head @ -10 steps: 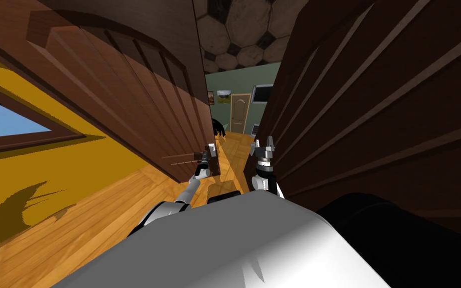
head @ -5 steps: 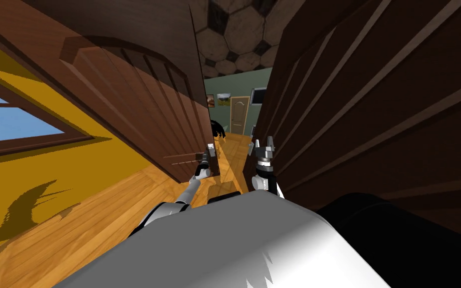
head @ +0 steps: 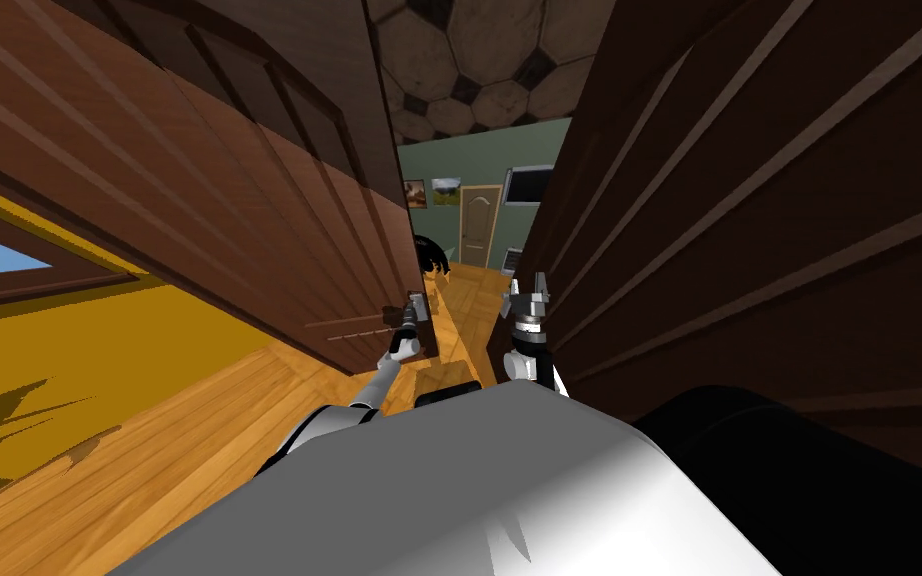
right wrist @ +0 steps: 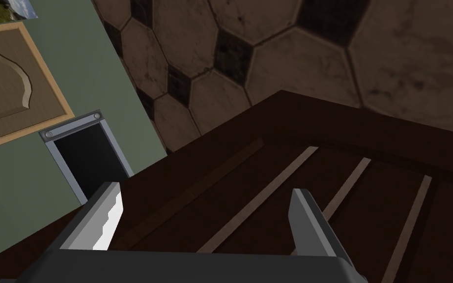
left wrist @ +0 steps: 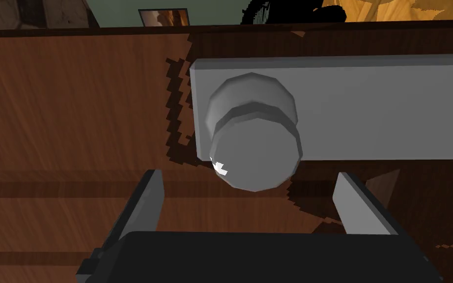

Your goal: Push the door open

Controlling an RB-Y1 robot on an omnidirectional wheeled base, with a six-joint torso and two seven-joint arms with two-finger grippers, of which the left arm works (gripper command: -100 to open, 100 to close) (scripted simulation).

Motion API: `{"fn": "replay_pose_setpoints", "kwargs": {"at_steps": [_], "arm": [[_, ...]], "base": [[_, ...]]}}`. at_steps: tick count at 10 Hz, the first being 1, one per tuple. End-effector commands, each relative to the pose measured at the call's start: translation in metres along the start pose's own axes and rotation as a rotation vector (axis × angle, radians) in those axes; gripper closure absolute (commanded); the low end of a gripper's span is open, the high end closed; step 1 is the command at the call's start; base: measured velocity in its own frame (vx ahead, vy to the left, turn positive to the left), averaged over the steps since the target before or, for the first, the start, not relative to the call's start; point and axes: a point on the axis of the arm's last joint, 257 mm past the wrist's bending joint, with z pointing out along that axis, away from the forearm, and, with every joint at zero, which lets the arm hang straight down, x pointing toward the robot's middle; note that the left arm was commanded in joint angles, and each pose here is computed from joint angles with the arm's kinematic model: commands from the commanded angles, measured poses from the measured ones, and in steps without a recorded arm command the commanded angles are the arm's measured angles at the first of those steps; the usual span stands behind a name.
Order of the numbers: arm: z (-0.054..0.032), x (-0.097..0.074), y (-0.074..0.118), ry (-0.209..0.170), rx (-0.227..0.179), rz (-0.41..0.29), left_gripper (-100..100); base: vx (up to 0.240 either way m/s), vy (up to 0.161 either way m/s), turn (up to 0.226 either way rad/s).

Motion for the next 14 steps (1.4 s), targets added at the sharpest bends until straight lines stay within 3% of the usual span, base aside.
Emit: {"fn": "replay_pose_setpoints", "kwargs": {"at_steps": [1,2,3,8,9,14], "arm": [[-0.0016,0.003,0.000,-0.002,0.002,-0.006,-100],[-0.0011,0.002,0.001,-0.001,0.001,-0.004,-100],[-0.0011,0.002,0.001,-0.001,0.001,-0.004,100],[-0.0011,0.002,0.001,-0.001,0.001,-0.004,100],[0.0011,-0.016,0.001,-0.038,0.000,0.013,100],[0.0057,-0.040,-0.002,-0.120,0.002,0.020,100]], "base": [[0.218,0.009,-0.029],[0.091,0.006,-0.006],[-0.012,-0.003,0.008],[-0.018,-0.001,0.000],[0.079,0.019,-0.003],[0.192,0.006,0.045]]}}
